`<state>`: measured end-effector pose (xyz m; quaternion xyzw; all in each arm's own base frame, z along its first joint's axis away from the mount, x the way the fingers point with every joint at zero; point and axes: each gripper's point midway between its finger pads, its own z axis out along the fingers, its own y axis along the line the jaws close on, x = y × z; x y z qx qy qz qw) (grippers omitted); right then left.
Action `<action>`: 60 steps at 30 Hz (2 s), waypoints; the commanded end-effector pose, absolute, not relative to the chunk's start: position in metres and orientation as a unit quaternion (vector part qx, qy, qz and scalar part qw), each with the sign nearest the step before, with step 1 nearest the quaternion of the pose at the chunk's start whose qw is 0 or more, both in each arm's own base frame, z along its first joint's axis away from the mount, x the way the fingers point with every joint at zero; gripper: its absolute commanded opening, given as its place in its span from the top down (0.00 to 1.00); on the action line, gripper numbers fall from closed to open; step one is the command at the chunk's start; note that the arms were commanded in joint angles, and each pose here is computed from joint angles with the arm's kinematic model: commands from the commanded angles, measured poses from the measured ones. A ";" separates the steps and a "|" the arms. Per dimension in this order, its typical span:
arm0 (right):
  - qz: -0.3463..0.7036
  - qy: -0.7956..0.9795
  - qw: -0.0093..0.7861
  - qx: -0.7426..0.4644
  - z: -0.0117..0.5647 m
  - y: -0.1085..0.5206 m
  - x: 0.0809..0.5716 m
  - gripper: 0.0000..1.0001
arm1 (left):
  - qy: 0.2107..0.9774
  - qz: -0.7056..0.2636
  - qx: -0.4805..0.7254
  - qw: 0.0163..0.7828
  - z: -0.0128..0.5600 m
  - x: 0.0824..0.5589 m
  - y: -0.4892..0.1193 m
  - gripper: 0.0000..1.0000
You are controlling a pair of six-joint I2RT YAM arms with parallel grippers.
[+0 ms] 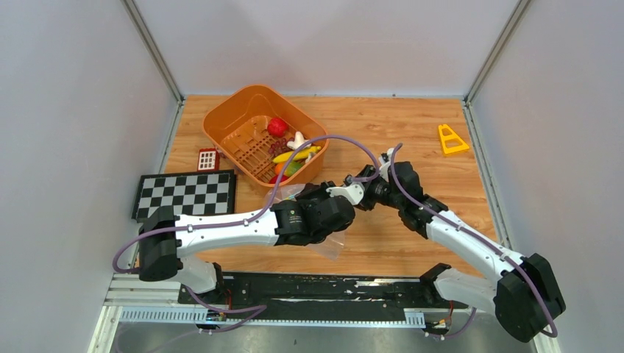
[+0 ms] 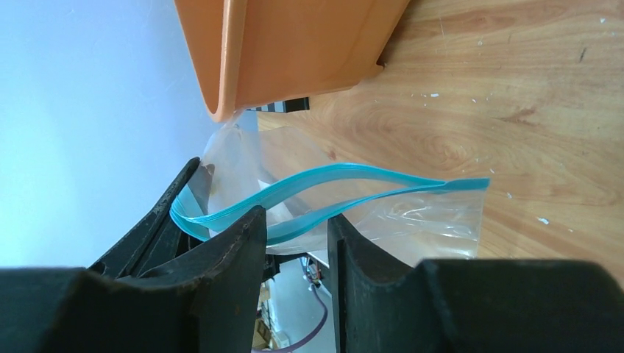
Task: Place the food in the zip-top bag and seal the zipper
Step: Open the zipper of the food storage bag.
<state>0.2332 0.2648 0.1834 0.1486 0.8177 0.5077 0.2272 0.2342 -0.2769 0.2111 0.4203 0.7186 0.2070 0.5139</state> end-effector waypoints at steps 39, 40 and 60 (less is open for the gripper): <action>0.335 0.832 0.428 -0.110 0.273 0.230 0.255 1.00 | 0.768 -0.336 0.258 0.480 0.286 0.211 -0.346 0.18; 0.346 0.828 0.428 -0.108 0.275 0.232 0.254 1.00 | 0.764 -0.350 0.258 0.476 0.286 0.209 -0.351 0.17; 0.384 0.818 0.412 -0.114 0.279 0.244 0.246 1.00 | 0.795 -0.298 0.205 0.486 0.260 0.238 -0.349 0.45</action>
